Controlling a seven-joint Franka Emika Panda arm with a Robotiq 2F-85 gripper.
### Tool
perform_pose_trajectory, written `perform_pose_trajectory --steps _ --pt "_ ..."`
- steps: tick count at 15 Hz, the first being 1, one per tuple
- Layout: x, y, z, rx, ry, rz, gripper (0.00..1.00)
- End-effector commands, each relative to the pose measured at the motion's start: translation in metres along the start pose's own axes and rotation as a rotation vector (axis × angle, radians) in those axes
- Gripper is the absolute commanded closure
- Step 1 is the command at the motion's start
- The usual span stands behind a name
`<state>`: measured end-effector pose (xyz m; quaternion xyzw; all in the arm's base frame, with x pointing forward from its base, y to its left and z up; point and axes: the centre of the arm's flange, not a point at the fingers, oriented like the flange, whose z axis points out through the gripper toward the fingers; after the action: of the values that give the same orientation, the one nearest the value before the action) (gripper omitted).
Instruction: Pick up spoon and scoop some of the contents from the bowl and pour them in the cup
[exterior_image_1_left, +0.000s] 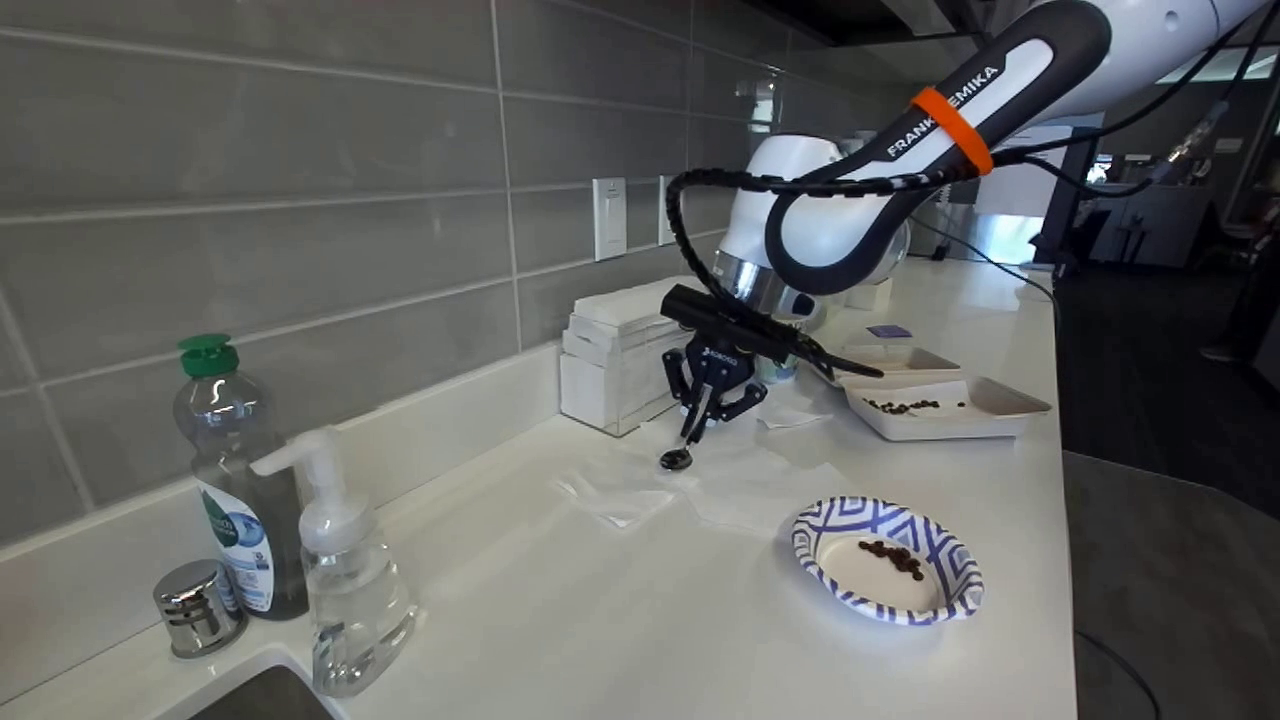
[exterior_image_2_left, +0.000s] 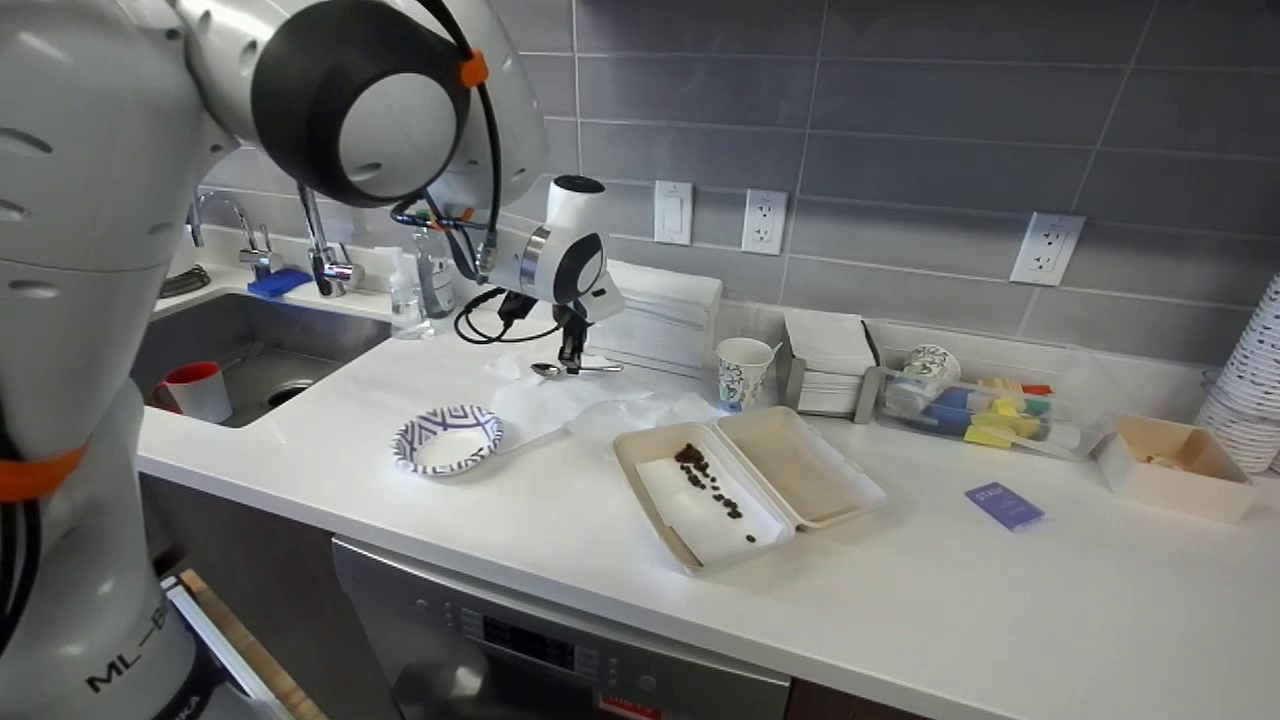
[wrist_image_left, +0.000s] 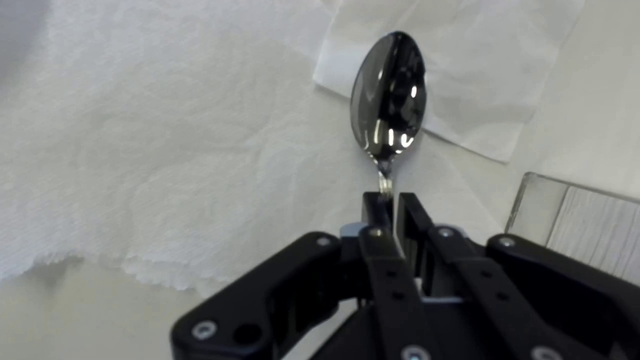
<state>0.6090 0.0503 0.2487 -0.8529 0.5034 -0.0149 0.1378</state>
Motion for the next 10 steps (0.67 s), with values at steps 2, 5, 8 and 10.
perform_pose_trajectory --steps 2,5,8,10 --pt "0.008 -0.008 -0.018 -0.016 0.007 -0.009 0.47" --pt "0.009 0.004 -0.051 -0.006 0.044 -0.083 0.25" --pt "0.017 0.03 -0.084 0.026 0.081 -0.272 0.03" --pt "0.027 0.053 -0.103 0.049 0.088 -0.388 0.0"
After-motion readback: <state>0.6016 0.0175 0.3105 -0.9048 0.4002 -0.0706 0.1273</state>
